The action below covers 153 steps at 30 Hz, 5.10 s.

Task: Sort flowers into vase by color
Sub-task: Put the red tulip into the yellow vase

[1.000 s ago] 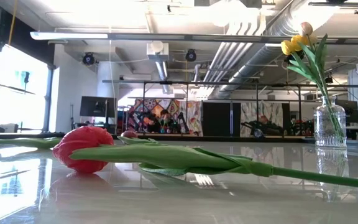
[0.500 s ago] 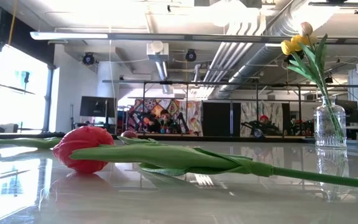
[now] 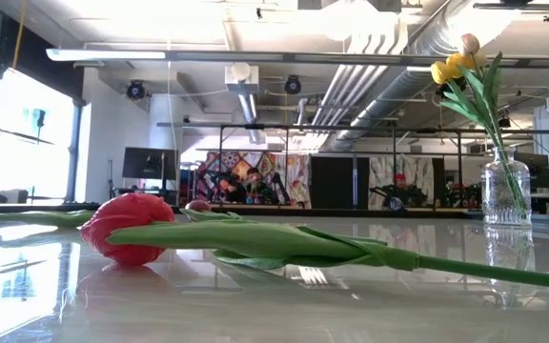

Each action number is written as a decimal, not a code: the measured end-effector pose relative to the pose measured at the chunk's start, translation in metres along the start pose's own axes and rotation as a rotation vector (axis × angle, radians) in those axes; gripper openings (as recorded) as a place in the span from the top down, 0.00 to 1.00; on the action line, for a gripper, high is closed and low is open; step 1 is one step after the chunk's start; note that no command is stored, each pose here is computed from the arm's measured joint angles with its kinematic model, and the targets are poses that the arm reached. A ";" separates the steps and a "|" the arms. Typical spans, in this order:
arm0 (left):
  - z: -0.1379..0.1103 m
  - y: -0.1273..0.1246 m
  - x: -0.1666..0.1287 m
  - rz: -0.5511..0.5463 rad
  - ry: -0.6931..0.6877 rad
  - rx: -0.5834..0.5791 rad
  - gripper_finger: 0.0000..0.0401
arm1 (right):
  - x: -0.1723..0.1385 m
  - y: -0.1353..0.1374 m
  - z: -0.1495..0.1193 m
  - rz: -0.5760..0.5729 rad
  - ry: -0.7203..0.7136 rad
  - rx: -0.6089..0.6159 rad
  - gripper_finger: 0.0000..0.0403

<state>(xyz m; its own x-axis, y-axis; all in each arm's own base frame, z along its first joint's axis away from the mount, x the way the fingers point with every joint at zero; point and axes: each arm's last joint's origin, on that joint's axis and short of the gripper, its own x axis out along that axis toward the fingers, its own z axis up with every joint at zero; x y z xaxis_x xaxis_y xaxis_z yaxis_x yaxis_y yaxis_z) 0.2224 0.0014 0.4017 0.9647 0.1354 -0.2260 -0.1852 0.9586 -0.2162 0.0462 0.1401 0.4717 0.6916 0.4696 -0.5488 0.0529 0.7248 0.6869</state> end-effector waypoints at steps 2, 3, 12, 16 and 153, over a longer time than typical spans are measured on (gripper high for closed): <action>0.000 0.000 0.000 0.000 0.000 0.000 0.41 | -0.012 0.004 0.012 0.035 -0.123 -0.047 0.63; 0.000 0.000 0.000 0.000 0.000 0.000 0.41 | -0.017 0.006 0.018 0.043 -0.180 -0.073 0.63; 0.005 -0.001 0.000 0.002 -0.055 0.059 0.41 | -0.019 0.006 0.058 -0.140 -0.563 -0.216 0.63; 0.009 -0.001 0.000 0.007 -0.095 0.088 0.41 | -0.008 0.006 0.072 -0.221 -0.625 -0.189 0.63; -0.154 -0.147 0.128 -0.125 1.225 0.806 1.00 | 0.174 -0.056 0.096 -0.877 0.101 -0.108 0.63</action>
<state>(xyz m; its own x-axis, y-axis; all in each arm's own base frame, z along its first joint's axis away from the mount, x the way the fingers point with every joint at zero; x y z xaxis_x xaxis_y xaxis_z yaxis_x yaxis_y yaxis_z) 0.3441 -0.1604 0.2580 0.1331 0.1449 -0.9804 0.4343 0.8807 0.1891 0.2328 0.1328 0.3828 0.3664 -0.2383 -0.8994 0.4621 0.8856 -0.0464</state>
